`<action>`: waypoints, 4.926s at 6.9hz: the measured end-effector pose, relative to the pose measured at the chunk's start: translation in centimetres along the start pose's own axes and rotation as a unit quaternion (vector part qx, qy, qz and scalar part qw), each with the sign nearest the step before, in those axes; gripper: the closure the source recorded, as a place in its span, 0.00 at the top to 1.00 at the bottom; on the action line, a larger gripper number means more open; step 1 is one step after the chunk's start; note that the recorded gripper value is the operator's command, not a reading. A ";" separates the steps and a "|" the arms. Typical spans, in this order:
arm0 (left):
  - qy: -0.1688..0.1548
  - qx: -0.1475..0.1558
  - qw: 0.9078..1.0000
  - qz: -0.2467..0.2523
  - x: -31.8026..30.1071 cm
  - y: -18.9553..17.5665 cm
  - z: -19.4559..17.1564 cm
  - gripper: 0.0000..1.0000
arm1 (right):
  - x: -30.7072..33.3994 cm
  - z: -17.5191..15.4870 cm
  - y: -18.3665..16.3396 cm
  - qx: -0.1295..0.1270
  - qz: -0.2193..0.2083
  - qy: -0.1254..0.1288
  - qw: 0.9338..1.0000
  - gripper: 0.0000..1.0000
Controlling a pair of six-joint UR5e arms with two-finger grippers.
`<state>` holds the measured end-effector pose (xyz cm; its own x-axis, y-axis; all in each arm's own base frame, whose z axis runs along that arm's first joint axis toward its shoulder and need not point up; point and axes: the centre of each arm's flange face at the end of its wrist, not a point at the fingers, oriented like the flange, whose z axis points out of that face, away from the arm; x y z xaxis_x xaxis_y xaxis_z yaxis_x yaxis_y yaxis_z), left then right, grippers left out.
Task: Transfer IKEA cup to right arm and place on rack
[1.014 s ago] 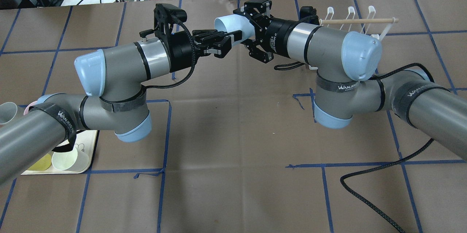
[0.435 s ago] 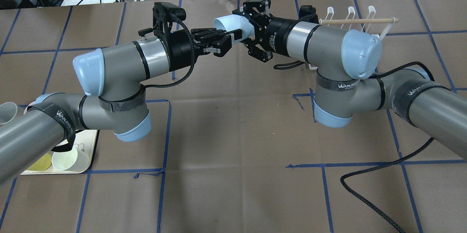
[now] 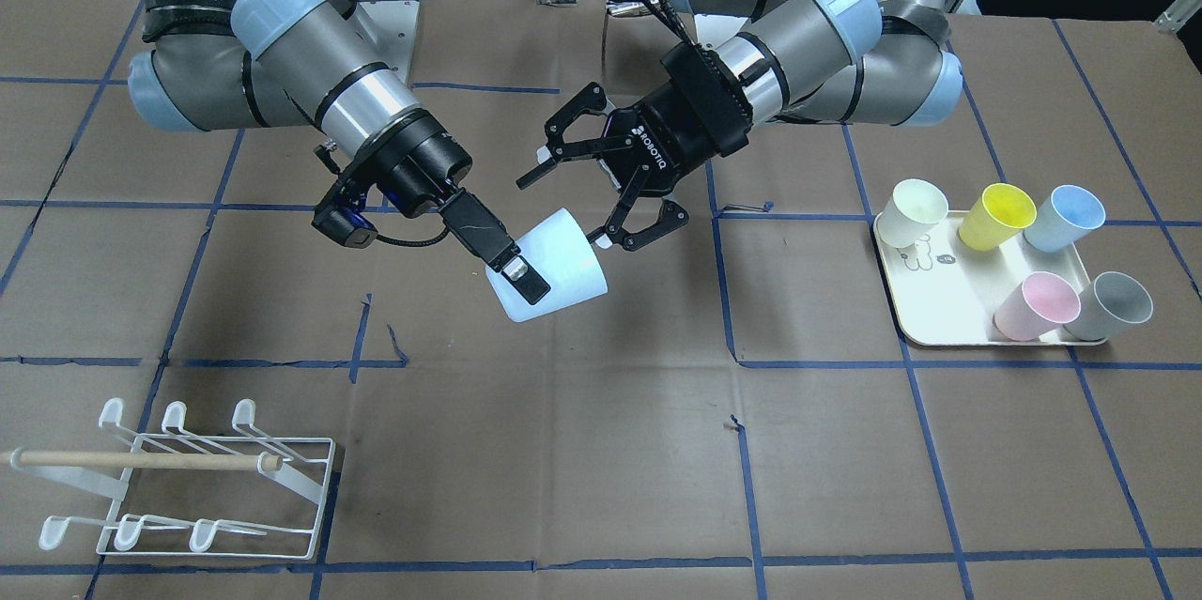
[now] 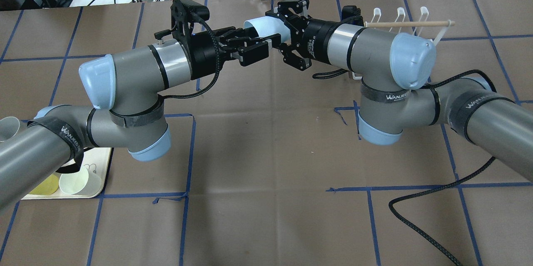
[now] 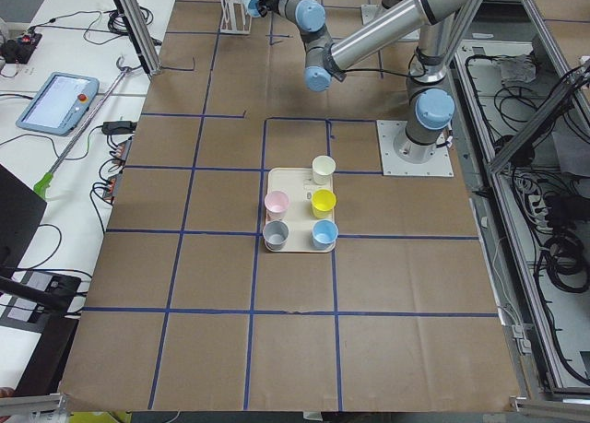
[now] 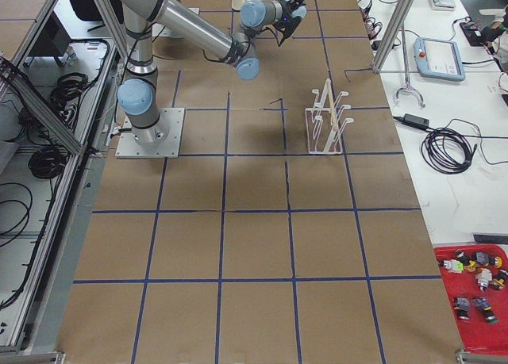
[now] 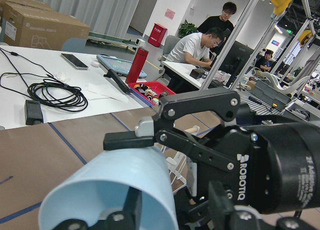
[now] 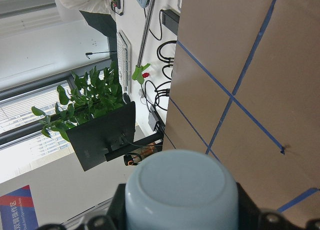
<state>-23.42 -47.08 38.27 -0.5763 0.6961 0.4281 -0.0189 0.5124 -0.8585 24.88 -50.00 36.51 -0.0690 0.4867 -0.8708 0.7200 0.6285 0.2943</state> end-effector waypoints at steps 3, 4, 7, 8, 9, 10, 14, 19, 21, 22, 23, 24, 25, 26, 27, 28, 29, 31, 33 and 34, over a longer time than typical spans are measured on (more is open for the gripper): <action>-0.051 0.014 0.998 -0.026 -2.6 -0.7 -2.3 0.95 | -0.2 0.5 -1.2 0.008 -0.026 -0.001 1.000 0.36; -0.067 0.018 0.997 -0.037 -3.6 -0.8 -3.7 0.95 | -0.5 0.9 -2.5 0.027 -0.084 -0.001 0.996 0.35; -0.161 -0.006 0.980 -0.113 -5.4 -2.7 -8.7 0.95 | -1.0 0.0 -8.3 0.163 -0.377 0.060 0.910 0.29; -0.211 -0.033 0.966 -0.147 -6.1 -4.0 -9.6 0.95 | -1.4 -0.6 -10.4 0.191 -0.462 0.087 0.862 0.30; -0.267 -0.074 0.944 -0.182 -7.1 -6.1 -10.4 0.95 | -1.6 -1.5 -12.9 0.217 -0.536 0.100 0.810 0.30; -0.316 -0.122 0.916 -0.214 -7.9 -8.5 -11.1 0.95 | -1.5 -2.3 -15.3 0.244 -0.595 0.104 0.759 0.30; -0.418 -0.334 0.787 -0.306 -6.8 -12.3 -14.0 0.97 | -0.4 -3.0 -20.9 0.319 -0.693 0.123 0.635 0.30; -0.439 -0.428 0.745 -0.263 -5.6 -10.6 -11.9 0.99 | 1.4 -2.0 -26.0 0.334 -0.678 0.152 0.636 0.32; -0.434 -0.439 0.747 -0.248 -5.2 -10.1 -11.8 1.00 | 1.7 -1.6 -26.1 0.332 -0.678 0.153 0.638 0.32; -0.430 -0.445 0.747 -0.243 -5.0 -9.6 -12.3 1.00 | 1.9 -1.3 -25.9 0.329 -0.679 0.153 0.639 0.32; -0.423 -0.453 0.747 -0.237 -5.7 -9.0 -13.6 0.99 | 2.2 -1.0 -25.6 0.325 -0.679 0.153 0.640 0.32; -0.417 -0.461 0.747 -0.236 -7.6 -8.4 -16.2 0.99 | 2.7 -0.8 -25.5 0.320 -0.678 0.156 0.643 0.32; -0.408 -0.470 0.745 -0.239 -10.0 -7.4 -19.8 0.99 | 3.2 -0.6 -25.5 0.316 -0.676 0.159 0.647 0.47; -0.397 -0.479 0.744 -0.244 -12.1 -5.7 -23.8 0.99 | 3.5 -0.5 -25.5 0.314 -0.674 0.160 0.649 0.99; -0.388 -0.485 0.745 -0.244 -13.0 -3.9 -27.0 0.99 | 3.6 -0.4 -25.6 0.312 -0.670 0.160 0.654 0.99; -0.383 -0.488 0.746 -0.241 -13.1 -2.3 -29.6 0.99 | 3.8 -0.2 -25.7 0.305 -0.662 0.162 0.665 0.99; -0.381 -0.489 0.747 -0.241 -12.5 -0.5 -31.7 0.99 | 4.0 0.1 -25.9 0.298 -0.652 0.166 0.677 0.99; -0.388 -0.484 0.748 -0.236 -11.4 2.3 -32.9 0.99 | 3.9 0.1 -26.0 0.295 -0.646 0.170 0.683 0.99; -0.387 -0.483 0.748 -0.238 -12.4 4.8 -32.3 0.99 | 3.0 -0.2 -25.7 0.299 -0.650 0.163 0.679 1.00; -0.390 -0.481 0.749 -0.236 -13.4 6.8 -31.7 0.99 | 2.0 -0.7 -25.2 0.303 -0.655 0.156 0.675 1.00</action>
<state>10.03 -36.97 35.61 -1.0000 0.0093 0.0026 0.0095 0.9951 0.0980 6.10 -64.45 27.63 -0.9937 -0.0824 -0.0758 0.0449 0.3266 -0.9441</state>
